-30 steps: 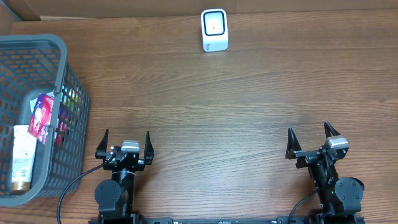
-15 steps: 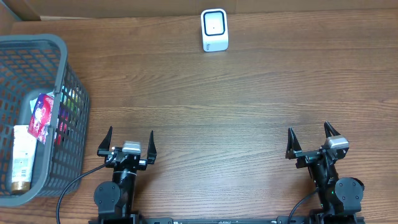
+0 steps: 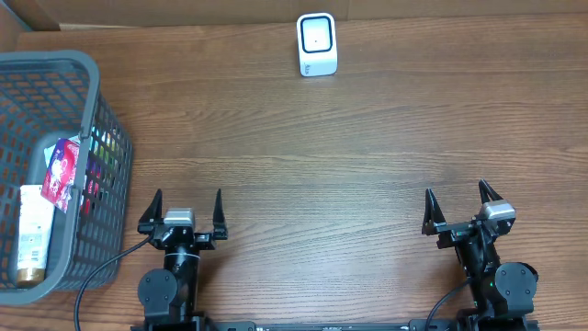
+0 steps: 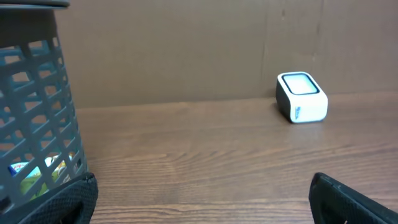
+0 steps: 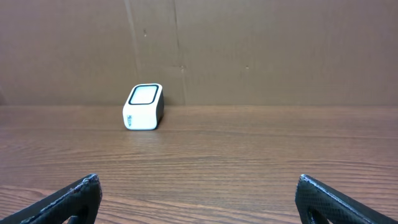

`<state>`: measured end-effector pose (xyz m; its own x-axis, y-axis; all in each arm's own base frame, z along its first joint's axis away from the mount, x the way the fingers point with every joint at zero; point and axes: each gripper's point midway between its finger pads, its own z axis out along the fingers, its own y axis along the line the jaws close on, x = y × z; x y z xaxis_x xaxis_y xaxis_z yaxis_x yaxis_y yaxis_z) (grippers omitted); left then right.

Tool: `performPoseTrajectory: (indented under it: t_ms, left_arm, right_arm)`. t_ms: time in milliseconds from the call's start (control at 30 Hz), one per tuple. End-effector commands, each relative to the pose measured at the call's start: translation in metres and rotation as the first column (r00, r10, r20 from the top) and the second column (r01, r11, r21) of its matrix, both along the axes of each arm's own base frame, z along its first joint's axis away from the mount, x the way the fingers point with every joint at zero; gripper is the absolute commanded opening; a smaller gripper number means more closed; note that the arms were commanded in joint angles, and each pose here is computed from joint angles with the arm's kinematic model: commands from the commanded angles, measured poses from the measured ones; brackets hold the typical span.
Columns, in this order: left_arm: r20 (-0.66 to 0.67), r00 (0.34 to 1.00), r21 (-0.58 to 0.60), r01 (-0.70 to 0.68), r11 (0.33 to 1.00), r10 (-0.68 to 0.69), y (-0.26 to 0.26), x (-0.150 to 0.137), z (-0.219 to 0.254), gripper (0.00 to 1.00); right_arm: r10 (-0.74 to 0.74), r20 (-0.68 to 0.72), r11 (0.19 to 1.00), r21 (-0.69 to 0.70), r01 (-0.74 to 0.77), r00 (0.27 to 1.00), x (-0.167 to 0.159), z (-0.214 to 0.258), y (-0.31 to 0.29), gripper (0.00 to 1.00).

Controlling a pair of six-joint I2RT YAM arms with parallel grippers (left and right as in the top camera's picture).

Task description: Scan the item barcode

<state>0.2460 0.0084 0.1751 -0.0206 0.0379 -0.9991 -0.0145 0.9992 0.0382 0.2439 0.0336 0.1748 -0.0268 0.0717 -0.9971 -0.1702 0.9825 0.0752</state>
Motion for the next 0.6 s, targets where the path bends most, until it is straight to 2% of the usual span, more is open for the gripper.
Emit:
performPoseTrajectory:
  t_ms: [0, 567]
  left_arm:
    - [0.057, 0.998, -0.06, -0.013, 0.998, 0.017, 0.002, -0.005, 0.029, 1.0]
    - [0.079, 0.997, -0.064, 0.0, 0.998, 0.005, -0.001, -0.011, 0.052, 1.0]
  right_arm:
    - [0.008, 0.014, 1.0, 0.0, -0.008, 1.0, -0.001, 0.002, 0.002, 1.0]
    - [0.003, 0.112, 1.0, 0.0, -0.003, 0.994, -0.008, 0.048, 0.0, 1.0]
